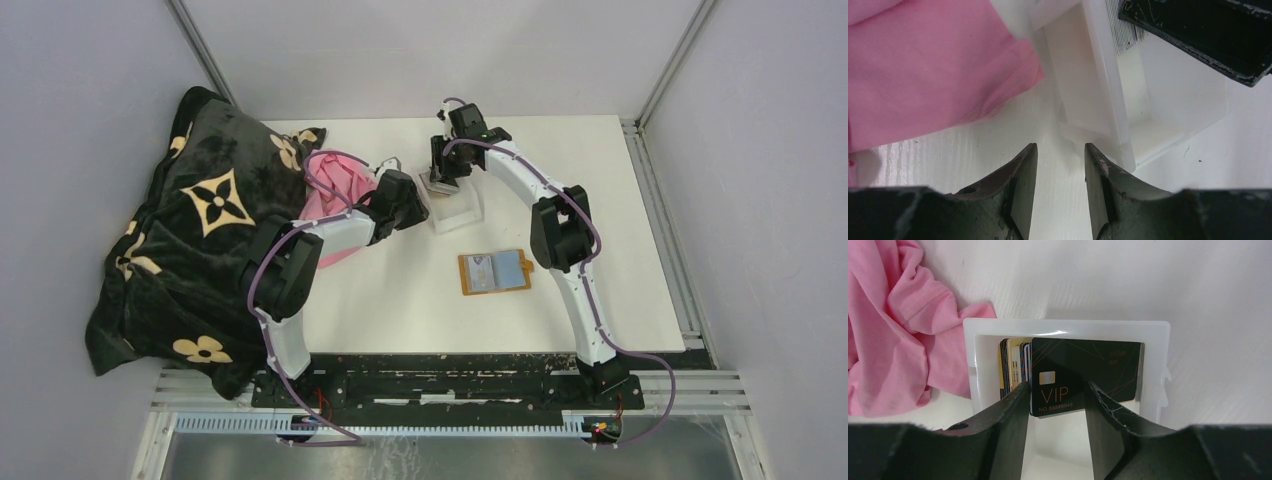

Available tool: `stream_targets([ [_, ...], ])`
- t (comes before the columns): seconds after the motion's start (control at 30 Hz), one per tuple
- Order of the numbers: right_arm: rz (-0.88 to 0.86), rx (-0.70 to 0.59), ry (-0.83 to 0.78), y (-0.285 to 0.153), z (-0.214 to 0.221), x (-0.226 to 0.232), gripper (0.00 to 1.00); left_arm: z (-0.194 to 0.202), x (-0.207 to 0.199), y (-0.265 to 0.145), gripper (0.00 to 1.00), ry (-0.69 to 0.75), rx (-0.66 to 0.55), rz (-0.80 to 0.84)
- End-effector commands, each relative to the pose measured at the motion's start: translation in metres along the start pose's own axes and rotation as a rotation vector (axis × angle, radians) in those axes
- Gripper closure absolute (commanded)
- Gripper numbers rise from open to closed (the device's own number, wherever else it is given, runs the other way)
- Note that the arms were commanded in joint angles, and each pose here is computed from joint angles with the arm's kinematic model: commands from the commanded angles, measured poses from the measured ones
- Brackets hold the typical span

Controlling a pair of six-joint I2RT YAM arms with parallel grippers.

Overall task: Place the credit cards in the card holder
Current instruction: Pick up the credit card from the storage box.

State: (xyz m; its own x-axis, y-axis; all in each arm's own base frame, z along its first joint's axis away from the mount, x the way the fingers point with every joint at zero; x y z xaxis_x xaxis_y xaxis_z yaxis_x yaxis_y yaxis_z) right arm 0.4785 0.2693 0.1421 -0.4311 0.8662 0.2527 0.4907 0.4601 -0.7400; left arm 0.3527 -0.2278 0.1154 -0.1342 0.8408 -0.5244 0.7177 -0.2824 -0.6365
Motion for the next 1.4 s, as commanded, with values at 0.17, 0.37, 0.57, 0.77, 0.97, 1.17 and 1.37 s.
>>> stream_targets([
  [0.17, -0.03, 0.01, -0.001, -0.002, -0.005, 0.007, 0.58, -0.015, -0.016, 0.01, 0.54, -0.003, -0.038, 0.071],
  [0.37, -0.075, 0.0, -0.005, -0.009, -0.011, 0.021, 0.62, -0.013, -0.016, 0.013, 0.55, -0.003, -0.03, 0.073],
  [0.57, -0.094, -0.004, -0.02, -0.015, -0.012, 0.033, 0.63, -0.014, -0.016, 0.013, 0.55, 0.0, -0.028, 0.075],
  [0.77, -0.096, -0.005, -0.018, -0.019, -0.013, 0.035, 0.66, -0.013, -0.017, 0.012, 0.55, 0.006, -0.027, 0.079],
  [0.97, -0.096, -0.018, -0.022, -0.026, -0.017, 0.036, 0.69, -0.014, -0.017, 0.011, 0.56, 0.008, -0.028, 0.08],
  [1.17, -0.093, -0.031, -0.031, -0.033, -0.021, 0.038, 0.69, -0.015, -0.016, 0.011, 0.56, 0.008, -0.033, 0.077],
  [1.37, -0.096, -0.029, -0.031, -0.035, -0.022, 0.037, 0.68, -0.015, -0.016, 0.01, 0.56, 0.003, -0.031, 0.076],
])
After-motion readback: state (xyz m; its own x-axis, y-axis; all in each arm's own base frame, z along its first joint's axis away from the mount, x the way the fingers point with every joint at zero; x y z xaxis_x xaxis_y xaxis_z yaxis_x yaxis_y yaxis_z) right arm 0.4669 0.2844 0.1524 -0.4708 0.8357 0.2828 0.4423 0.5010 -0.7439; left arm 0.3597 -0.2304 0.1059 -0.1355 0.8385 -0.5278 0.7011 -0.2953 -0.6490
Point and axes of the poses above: each gripper's point midway between its finger pads, its own y axis out along the fingers, its own x axis along the line the jaws close on, z = x × y, the point moved 9 cm from there along -y, back along the fingers, and after that the axes turned 6 degrees about -y, right-handed, at the moved point
